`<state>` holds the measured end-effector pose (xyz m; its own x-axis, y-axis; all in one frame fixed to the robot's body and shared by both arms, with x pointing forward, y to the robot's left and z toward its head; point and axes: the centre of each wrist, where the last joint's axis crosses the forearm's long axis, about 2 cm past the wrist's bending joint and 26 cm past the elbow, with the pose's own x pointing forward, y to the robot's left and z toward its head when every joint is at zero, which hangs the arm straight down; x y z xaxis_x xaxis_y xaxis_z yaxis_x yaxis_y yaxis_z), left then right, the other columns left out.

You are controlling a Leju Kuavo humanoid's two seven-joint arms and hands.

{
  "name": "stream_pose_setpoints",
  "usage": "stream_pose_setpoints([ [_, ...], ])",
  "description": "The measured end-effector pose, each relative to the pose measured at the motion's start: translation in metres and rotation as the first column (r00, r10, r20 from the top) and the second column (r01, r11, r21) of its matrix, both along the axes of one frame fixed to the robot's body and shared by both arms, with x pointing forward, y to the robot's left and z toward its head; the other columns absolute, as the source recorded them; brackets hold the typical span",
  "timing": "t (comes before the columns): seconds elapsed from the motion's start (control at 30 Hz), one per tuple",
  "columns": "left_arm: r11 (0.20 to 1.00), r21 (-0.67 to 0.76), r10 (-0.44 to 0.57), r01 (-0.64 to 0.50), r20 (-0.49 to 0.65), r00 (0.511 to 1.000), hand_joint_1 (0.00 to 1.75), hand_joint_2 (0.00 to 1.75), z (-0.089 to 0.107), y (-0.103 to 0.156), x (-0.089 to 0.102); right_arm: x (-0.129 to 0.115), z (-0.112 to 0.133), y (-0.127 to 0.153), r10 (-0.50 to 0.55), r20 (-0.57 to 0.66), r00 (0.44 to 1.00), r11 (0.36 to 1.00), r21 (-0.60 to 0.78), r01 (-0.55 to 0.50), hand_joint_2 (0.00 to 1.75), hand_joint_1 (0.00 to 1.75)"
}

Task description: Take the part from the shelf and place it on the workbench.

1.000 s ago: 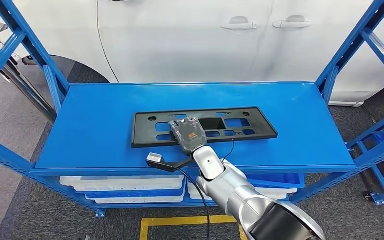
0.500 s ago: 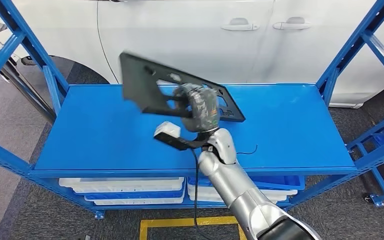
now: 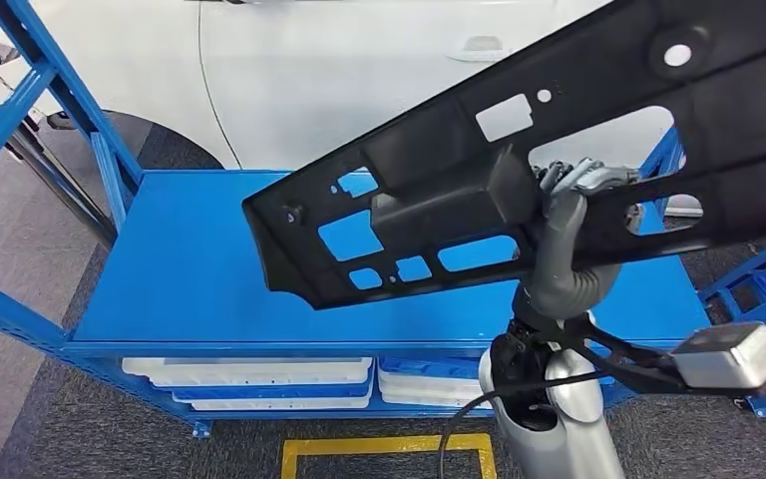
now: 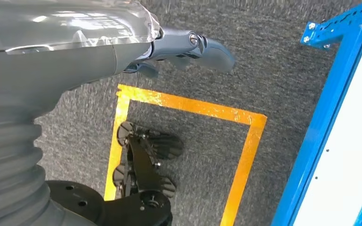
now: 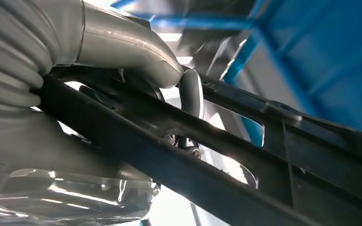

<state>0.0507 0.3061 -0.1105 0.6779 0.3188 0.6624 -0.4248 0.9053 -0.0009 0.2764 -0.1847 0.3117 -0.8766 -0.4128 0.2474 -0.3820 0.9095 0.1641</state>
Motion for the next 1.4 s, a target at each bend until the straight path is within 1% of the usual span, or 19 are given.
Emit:
stream_pose_setpoints([
  [0.13, 1.000, 0.001, -0.003, 0.003, 0.012, 1.000, 0.00, 1.75, 0.000, 0.000, 0.003, -0.015, 0.001, -0.004, 0.077, 0.051, 0.996, 0.997, -0.026, -0.075, 1.75, 1.75],
  [0.23, 1.000, 0.002, -0.008, 0.008, 0.011, 1.000, 0.00, 1.75, 0.000, 0.000, 0.003, -0.022, -0.002, -0.002, 0.124, 0.069, 0.990, 0.991, -0.062, -0.120, 1.75, 1.75],
  [0.37, 1.000, 0.004, -0.007, 0.007, 0.009, 1.000, 0.00, 1.75, 0.000, 0.001, 0.003, -0.025, -0.005, 0.002, 0.164, 0.069, 0.984, 0.983, -0.096, -0.157, 1.75, 1.75],
  [0.53, 1.000, 0.003, -0.004, 0.004, 0.009, 1.000, 0.00, 1.75, 0.000, 0.002, 0.003, -0.026, -0.005, 0.004, 0.189, 0.072, 0.979, 0.977, -0.112, -0.180, 1.75, 1.75],
  [0.93, 1.000, -0.009, 0.002, -0.002, -0.019, 1.000, 0.00, 1.75, 0.001, 0.002, 0.004, -0.023, -0.001, 0.004, 0.182, 0.084, 0.980, 0.978, -0.116, -0.172, 1.75, 1.75],
  [1.07, 1.000, -0.009, 0.006, -0.006, -0.043, 0.999, 0.00, 1.75, 0.000, 0.003, 0.003, -0.022, -0.002, 0.004, 0.162, 0.107, 0.981, 0.984, -0.097, -0.152, 1.75, 1.75],
  [1.2, 1.000, -0.005, 0.005, -0.006, -0.073, 0.997, 0.00, 1.75, 0.000, 0.005, 0.000, -0.021, -0.004, 0.006, 0.163, 0.112, 0.980, 0.984, -0.083, -0.155, 1.75, 1.75],
  [1.4, 1.000, 0.001, -0.014, 0.014, -0.086, 0.996, 0.00, 1.75, 0.001, 0.010, 0.001, -0.019, -0.006, 0.003, 0.190, 0.135, 0.973, 0.971, -0.169, -0.166, 1.75, 1.75],
])
